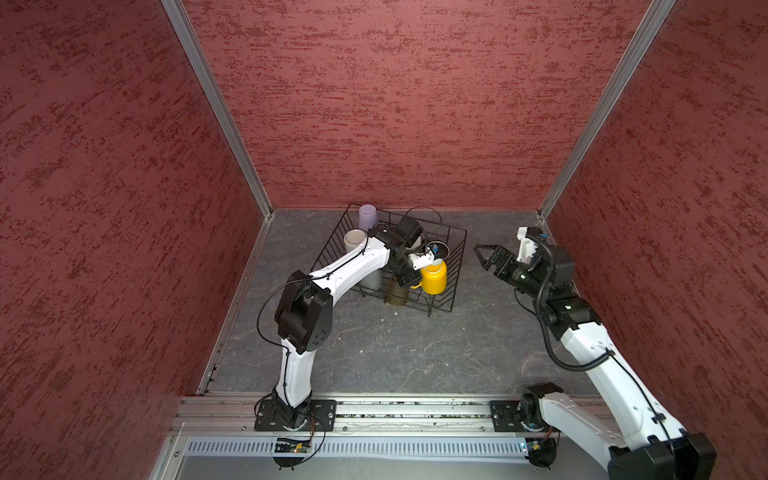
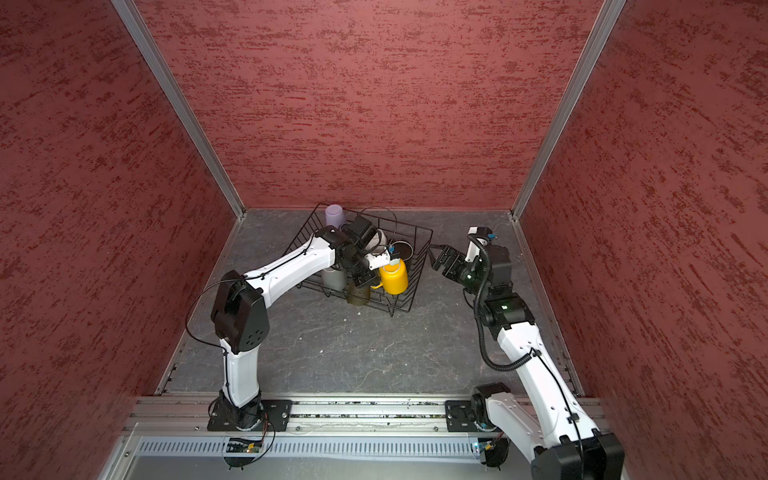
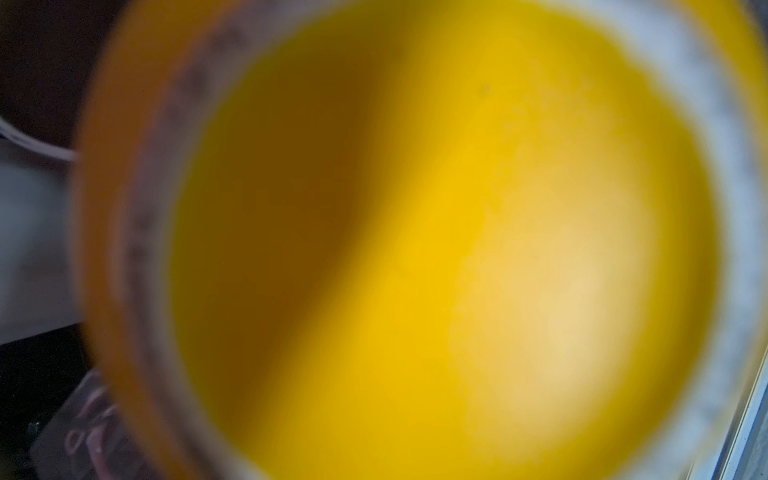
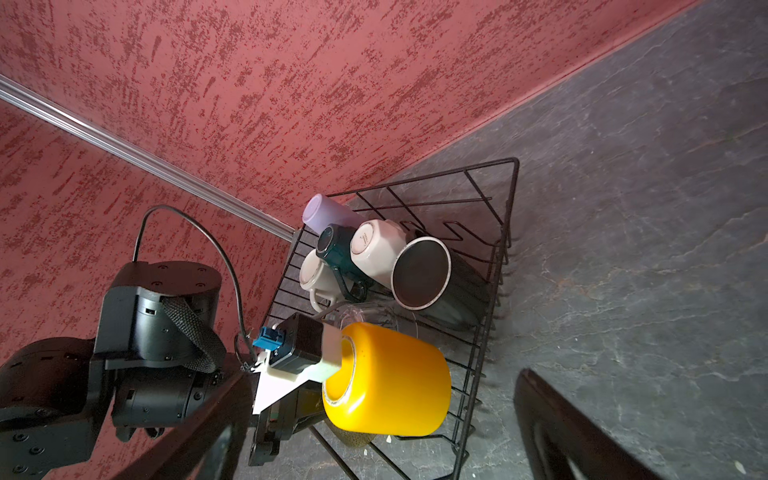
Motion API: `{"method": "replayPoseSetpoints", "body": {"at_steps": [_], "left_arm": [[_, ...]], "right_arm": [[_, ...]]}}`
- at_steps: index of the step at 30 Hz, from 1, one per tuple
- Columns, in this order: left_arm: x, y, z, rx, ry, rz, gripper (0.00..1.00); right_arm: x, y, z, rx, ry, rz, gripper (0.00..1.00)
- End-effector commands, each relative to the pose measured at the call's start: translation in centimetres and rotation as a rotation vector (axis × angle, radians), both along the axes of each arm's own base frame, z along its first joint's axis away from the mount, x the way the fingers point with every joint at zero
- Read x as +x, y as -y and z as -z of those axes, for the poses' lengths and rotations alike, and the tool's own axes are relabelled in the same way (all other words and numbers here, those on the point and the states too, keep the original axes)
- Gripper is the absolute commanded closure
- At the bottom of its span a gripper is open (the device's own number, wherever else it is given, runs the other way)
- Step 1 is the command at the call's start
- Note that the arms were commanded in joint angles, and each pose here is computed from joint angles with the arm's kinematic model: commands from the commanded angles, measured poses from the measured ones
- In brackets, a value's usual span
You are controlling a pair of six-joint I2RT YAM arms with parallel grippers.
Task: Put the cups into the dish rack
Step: 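Carry the yellow mug with the left gripper down into the rack's near corner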
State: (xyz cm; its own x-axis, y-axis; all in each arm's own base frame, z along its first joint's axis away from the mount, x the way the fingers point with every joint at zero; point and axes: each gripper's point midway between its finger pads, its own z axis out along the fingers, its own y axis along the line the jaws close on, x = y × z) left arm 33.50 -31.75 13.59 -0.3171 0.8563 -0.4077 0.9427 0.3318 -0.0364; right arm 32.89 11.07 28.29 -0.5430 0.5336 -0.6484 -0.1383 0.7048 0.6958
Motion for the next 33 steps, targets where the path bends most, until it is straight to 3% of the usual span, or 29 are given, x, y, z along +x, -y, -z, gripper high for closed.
{"method": "replayPoseSetpoints", "body": {"at_steps": [1,7,19,23,33], "left_arm": [[0.1,0.0,0.1,0.035,-0.006,0.009,1.00],[0.2,-0.8,0.7,0.099,-0.022,-0.021,1.00],[-0.3,-1.3,0.0,0.096,-0.007,-0.020,1.00],[-0.6,-1.5,0.8,0.124,-0.033,-0.028,0.97],[-0.6,-1.5,1.1,0.143,-0.068,-0.052,0.77]], "right_arm": [[-0.1,0.1,0.1,0.007,0.005,-0.001,0.01],[0.0,0.1,0.1,0.009,0.005,0.001,0.01],[0.0,0.0,0.2,0.015,0.001,-0.004,0.01],[0.0,0.1,0.3,0.015,-0.001,-0.004,0.01],[0.1,0.1,0.4,0.015,-0.006,-0.003,0.01]]}}
